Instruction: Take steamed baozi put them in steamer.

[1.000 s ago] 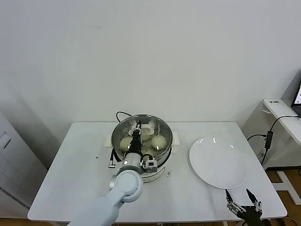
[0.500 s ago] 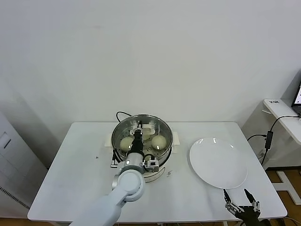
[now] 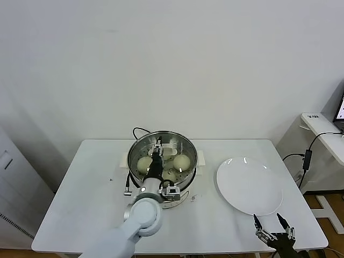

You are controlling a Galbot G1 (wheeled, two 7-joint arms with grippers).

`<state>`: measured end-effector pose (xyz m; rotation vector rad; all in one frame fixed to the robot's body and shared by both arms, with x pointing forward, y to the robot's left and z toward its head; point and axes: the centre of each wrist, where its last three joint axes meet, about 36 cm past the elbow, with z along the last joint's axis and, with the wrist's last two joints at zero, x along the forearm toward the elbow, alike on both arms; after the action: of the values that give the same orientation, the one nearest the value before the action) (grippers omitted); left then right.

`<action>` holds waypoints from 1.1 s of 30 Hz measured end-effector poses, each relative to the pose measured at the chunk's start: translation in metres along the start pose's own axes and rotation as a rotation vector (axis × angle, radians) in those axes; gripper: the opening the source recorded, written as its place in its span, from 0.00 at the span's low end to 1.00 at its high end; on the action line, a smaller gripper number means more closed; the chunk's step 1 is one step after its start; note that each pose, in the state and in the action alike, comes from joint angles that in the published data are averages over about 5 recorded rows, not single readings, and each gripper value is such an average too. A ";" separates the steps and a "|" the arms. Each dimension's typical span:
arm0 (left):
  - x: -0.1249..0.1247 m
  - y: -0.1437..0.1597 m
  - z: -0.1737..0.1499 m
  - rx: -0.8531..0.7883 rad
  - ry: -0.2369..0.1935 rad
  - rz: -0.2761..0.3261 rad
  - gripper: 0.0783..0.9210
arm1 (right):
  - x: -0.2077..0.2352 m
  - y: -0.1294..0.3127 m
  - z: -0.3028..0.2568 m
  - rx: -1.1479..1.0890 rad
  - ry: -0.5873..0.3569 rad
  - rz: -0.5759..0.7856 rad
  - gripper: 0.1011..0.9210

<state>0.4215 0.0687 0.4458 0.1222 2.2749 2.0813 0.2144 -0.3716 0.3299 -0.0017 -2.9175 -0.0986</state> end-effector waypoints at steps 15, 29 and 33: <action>0.053 0.051 0.044 0.256 -0.056 0.037 0.88 | -0.028 0.005 -0.015 0.000 -0.042 -0.042 0.88; 0.066 0.070 0.115 0.651 -0.052 -0.017 0.88 | -0.083 0.019 -0.058 0.009 -0.154 -0.055 0.88; 0.069 0.059 0.140 0.784 -0.065 -0.052 0.88 | -0.093 0.024 -0.062 0.009 -0.168 -0.059 0.88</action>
<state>0.3673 0.2191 0.4927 0.1513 2.8547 1.0321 0.3189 -0.3515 0.3710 0.0814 -3.0862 -0.0991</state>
